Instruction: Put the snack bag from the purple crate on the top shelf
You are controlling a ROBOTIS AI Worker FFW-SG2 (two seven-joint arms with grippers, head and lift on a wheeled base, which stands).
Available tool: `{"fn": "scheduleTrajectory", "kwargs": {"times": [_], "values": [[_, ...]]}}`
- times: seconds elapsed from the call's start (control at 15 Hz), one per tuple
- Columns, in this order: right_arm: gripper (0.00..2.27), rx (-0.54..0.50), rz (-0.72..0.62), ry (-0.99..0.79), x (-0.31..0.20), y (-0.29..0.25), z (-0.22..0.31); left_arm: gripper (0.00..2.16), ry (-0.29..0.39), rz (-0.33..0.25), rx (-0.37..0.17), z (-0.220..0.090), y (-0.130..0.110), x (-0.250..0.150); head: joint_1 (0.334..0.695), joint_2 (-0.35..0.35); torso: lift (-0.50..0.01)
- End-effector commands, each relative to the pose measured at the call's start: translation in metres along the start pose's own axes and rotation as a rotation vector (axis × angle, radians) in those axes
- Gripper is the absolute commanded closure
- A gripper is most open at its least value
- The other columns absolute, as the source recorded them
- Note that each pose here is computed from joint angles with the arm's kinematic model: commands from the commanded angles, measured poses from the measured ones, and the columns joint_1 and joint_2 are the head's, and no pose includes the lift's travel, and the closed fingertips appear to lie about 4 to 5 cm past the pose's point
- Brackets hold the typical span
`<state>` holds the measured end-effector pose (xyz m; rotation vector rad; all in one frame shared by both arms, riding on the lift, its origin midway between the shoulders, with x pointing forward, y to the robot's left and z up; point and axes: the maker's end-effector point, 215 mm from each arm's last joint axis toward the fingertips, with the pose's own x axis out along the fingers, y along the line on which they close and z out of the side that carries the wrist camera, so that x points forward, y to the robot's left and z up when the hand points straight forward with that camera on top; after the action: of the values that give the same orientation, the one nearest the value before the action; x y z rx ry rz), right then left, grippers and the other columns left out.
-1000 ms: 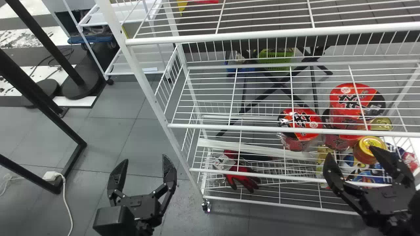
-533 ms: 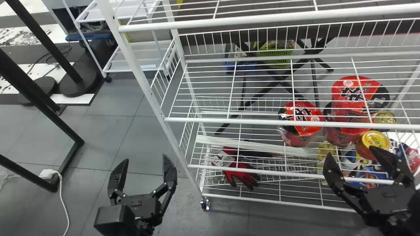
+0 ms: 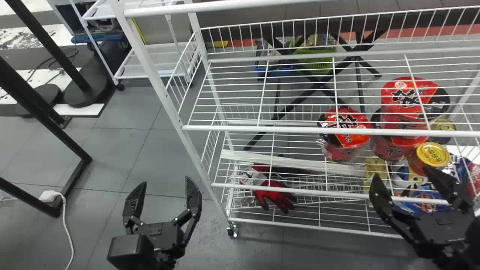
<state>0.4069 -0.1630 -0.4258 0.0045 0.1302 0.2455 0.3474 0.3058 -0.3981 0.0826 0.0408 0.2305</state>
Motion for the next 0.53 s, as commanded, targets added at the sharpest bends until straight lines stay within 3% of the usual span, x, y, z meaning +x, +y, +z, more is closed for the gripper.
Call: {"fn": "scheduleTrajectory", "kwargs": {"times": [0.0, 0.47], "values": [[0.12, -0.001, 0.001, 0.001, -0.0002, 0.0002, -0.0002, 0.12, 0.0, 0.0, 0.0, -0.0001, 0.0, -0.0001, 0.695, 0.215, -0.412], [0.12, 0.001, 0.002, -0.001, 0.0001, 0.0013, 0.0007, 0.12, 0.005, -0.002, 0.004, -0.0011, -0.0013, -0.0001, 0.695, 0.214, -0.44]]}}
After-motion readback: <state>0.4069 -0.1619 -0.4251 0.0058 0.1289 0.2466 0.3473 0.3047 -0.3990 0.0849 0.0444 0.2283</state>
